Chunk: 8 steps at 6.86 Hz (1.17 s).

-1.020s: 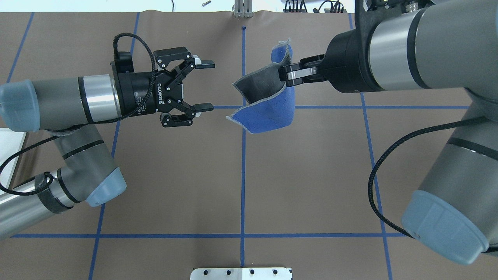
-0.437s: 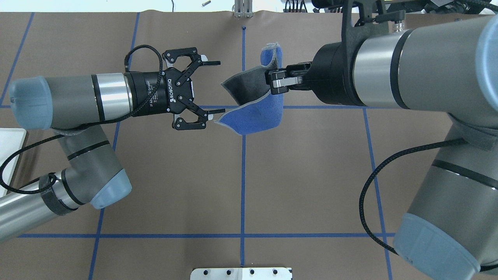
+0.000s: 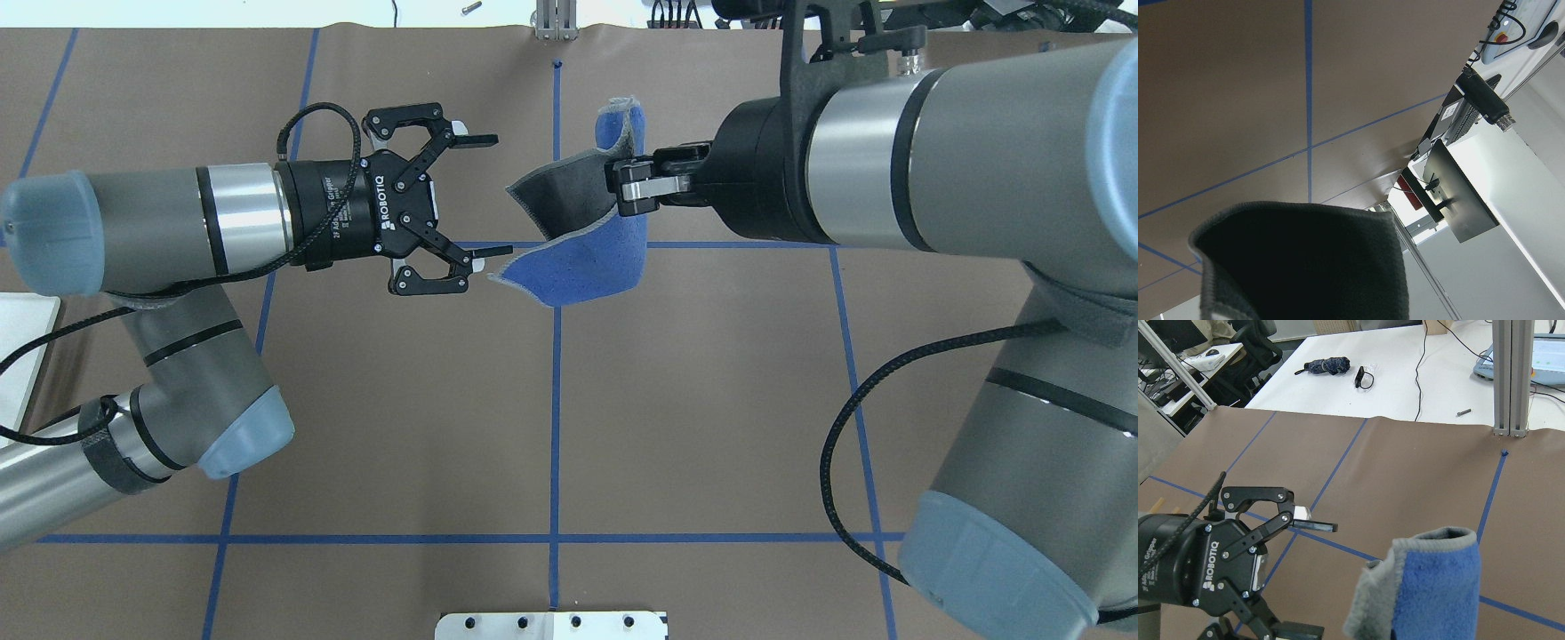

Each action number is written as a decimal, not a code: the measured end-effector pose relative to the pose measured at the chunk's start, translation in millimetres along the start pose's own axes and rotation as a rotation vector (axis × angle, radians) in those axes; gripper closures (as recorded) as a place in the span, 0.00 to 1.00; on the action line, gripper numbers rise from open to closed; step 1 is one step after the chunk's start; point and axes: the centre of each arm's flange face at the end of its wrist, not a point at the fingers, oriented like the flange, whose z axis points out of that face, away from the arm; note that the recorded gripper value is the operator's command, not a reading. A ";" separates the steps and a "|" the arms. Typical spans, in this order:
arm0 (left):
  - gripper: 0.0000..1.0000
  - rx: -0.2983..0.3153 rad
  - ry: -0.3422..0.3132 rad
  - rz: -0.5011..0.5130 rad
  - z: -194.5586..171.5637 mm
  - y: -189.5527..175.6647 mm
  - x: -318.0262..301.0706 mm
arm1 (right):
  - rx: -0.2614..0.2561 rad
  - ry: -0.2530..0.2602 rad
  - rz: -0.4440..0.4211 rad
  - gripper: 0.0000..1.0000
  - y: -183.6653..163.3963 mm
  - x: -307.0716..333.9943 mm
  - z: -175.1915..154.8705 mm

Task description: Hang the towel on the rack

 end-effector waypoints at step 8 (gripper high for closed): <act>0.03 0.028 -0.012 -0.065 2.0 -2.7 -4.0 | 0.033 -0.015 0.027 1.00 8.4 -12.6 -7.1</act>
